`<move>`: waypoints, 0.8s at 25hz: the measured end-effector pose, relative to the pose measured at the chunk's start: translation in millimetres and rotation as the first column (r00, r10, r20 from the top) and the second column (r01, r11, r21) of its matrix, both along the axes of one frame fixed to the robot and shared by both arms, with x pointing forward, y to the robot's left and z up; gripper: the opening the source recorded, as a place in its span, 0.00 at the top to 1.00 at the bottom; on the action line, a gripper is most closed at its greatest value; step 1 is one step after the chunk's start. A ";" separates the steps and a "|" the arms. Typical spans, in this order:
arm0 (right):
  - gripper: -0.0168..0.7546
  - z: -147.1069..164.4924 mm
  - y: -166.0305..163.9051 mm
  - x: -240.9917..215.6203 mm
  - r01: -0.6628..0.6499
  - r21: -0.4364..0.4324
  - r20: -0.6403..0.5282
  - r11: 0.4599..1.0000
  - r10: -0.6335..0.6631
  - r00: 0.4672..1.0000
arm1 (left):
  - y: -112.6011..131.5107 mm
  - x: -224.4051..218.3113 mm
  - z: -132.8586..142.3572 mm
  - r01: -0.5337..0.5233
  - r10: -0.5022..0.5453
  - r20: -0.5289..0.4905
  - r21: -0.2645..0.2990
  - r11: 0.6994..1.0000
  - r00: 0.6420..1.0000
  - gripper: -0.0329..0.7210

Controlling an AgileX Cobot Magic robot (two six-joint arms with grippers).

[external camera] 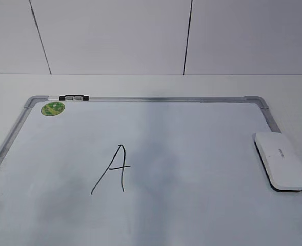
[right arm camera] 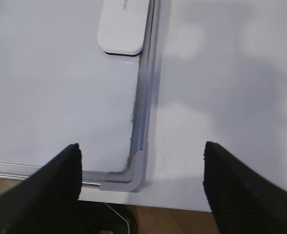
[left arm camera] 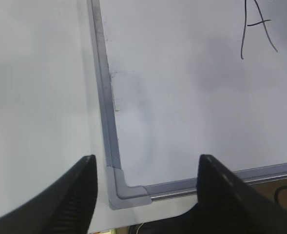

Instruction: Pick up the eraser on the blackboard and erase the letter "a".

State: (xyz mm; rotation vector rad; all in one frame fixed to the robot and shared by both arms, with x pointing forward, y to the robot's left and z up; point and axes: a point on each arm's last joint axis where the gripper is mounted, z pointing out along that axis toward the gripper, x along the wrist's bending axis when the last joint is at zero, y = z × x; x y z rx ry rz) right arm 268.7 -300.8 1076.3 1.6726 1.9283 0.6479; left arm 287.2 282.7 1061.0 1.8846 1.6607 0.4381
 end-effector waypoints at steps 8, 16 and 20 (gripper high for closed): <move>0.21 -27.1 -5.7 -1.6 0.014 -0.063 0.021 0.998 -0.013 1.000 | 3.8 1.7 -15.5 -0.018 0.018 0.003 0.041 0.999 1.000 0.32; 0.21 -33.6 -4.3 3.2 0.005 -0.060 0.046 0.998 -0.002 0.999 | 5.7 3.6 -17.5 -0.025 0.024 0.018 0.061 0.998 1.000 0.34; 0.21 -33.6 -4.3 3.2 0.005 -0.060 0.046 0.998 -0.002 0.999 | 3.3 3.5 -17.2 -0.019 0.019 0.016 0.033 0.999 1.000 0.34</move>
